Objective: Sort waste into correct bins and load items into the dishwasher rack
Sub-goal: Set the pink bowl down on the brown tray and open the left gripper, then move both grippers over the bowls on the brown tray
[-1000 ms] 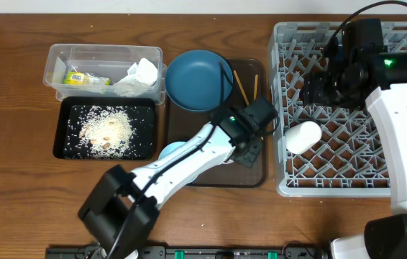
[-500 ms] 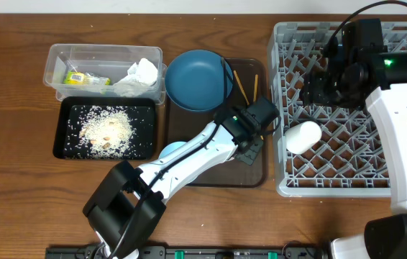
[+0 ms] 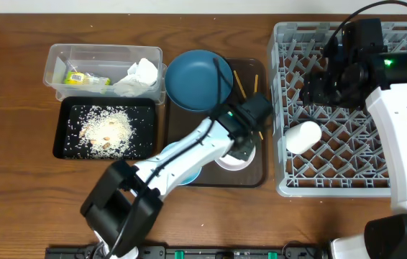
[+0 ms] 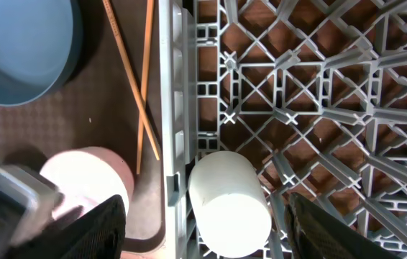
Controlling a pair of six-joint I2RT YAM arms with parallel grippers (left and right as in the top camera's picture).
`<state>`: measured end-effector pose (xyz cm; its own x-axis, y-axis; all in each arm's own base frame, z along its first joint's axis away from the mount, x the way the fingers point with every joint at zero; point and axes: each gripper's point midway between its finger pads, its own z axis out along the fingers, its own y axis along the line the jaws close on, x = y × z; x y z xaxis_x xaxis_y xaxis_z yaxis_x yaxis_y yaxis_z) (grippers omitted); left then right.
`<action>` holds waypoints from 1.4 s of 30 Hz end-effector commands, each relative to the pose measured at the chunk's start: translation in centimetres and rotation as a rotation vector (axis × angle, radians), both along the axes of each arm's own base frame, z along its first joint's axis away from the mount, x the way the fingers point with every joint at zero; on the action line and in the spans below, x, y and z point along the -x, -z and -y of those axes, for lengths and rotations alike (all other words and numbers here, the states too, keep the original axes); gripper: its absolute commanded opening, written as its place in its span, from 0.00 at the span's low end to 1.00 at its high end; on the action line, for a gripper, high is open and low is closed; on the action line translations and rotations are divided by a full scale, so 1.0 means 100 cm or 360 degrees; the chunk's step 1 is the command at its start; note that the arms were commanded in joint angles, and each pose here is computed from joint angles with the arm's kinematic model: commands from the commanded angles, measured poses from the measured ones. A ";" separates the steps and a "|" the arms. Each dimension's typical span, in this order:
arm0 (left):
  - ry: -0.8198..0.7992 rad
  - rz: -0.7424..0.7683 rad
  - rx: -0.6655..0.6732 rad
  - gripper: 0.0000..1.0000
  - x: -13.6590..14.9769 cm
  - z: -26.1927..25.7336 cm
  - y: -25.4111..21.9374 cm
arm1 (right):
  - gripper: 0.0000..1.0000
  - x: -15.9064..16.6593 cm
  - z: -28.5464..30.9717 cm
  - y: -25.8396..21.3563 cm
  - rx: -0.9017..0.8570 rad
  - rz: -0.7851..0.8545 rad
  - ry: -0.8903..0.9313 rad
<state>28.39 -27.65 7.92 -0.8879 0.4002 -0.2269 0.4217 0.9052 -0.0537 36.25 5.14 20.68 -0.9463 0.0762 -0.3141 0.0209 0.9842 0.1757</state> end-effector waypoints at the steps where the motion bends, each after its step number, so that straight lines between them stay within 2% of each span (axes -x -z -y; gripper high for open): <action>1: -0.0241 0.0130 0.0149 0.33 -0.025 -0.018 -0.051 | 0.69 -0.001 -0.004 -0.013 0.0010 0.0074 -0.0036; 7: -0.0540 0.0138 0.0192 0.42 -0.033 -0.070 -0.083 | 0.69 -0.004 -0.014 -0.016 -0.0049 0.0096 -0.0068; 11: -0.0656 0.0108 0.0176 0.45 -0.032 -0.090 -0.087 | 0.68 -0.007 -0.029 -0.018 -0.0055 0.0136 -0.0134; 24: -0.0851 0.0060 0.0168 0.49 -0.038 -0.115 -0.084 | 0.69 -0.007 -0.100 -0.019 -0.0100 0.0213 -0.0316; 31: -0.0923 -0.0073 0.0242 0.49 -0.034 -0.126 -0.081 | 0.69 -0.004 -0.121 -0.013 -0.0111 0.0196 -0.0378; 42: -0.1086 -0.0183 0.0206 0.49 -0.020 -0.132 -0.076 | 0.69 -0.005 -0.134 0.003 -0.0105 0.0144 -0.0413</action>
<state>30.30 -14.36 15.28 -0.9633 -0.2334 -0.1326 -0.2088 0.9619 -0.1762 36.58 18.11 20.00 -0.9083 -0.1472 -0.3914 -0.2496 0.9419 0.2249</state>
